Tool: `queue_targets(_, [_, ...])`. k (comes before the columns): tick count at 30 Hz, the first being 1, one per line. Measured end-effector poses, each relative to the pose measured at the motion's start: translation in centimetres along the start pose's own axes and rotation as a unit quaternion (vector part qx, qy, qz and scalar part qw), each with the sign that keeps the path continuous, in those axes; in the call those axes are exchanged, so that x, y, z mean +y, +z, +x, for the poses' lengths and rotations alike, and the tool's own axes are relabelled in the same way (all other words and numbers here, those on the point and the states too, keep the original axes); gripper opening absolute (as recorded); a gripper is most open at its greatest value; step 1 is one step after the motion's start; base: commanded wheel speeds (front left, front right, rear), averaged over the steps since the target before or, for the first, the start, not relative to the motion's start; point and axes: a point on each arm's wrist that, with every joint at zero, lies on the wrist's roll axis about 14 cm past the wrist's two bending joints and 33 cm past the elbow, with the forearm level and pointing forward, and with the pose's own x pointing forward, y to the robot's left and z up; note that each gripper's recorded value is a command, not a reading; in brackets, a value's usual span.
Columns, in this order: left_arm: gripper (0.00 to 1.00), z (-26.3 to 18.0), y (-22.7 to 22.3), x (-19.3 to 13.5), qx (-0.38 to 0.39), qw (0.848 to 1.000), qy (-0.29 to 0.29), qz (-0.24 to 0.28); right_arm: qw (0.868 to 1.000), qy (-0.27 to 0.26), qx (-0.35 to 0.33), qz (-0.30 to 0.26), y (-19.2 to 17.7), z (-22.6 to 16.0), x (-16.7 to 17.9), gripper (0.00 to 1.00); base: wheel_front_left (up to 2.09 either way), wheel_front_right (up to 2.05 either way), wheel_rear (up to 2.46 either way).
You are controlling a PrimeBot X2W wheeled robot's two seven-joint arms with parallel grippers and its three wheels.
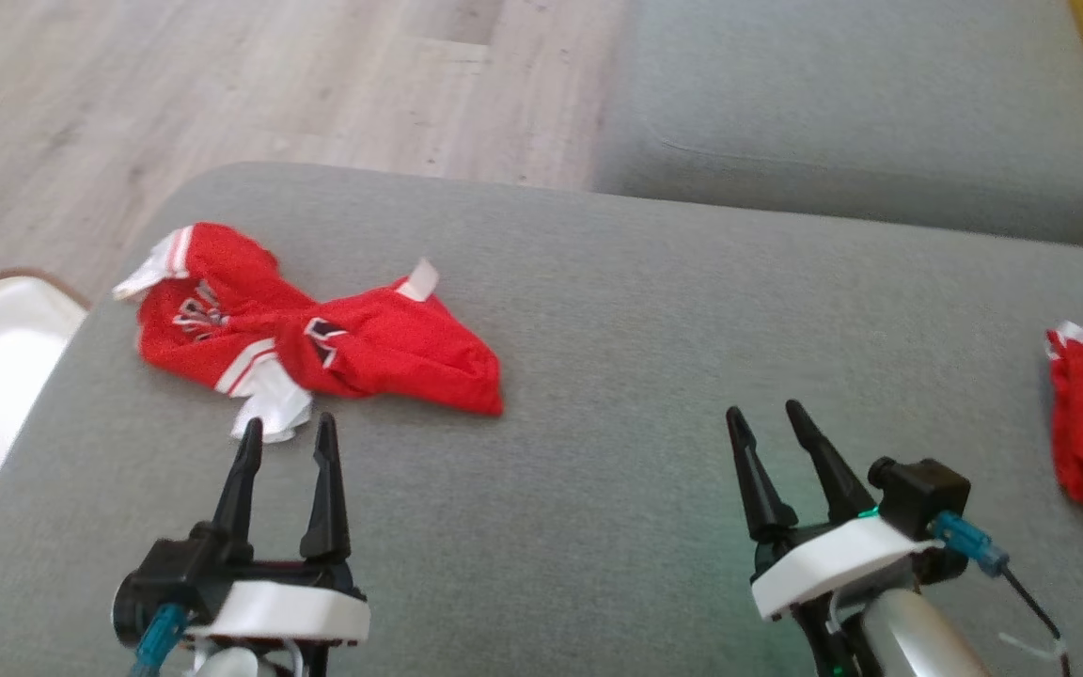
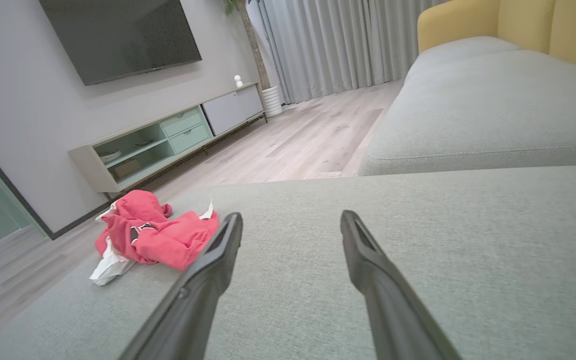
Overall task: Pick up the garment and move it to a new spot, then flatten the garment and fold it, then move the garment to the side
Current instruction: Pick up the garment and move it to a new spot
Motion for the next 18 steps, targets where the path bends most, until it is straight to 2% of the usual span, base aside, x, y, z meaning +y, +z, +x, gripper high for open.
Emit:
queue_targets(9, [1.0, -1.5, 0.7, 2.1, -0.012, 0.999, 0.03, 0.003, 0.999, 0.033, 0.008, 0.002, -0.4, 0.5, 2.3, 1.0, 0.0, 0.0, 0.0])
queue_targets(18, [1.0, -0.6, 0.1, 2.7, 0.003, 0.999, 0.028, 0.025, 1.0, 0.019, 0.015, 0.012, -1.1, 0.5, 1.2, 1.0, 0.0, 0.0, 0.0])
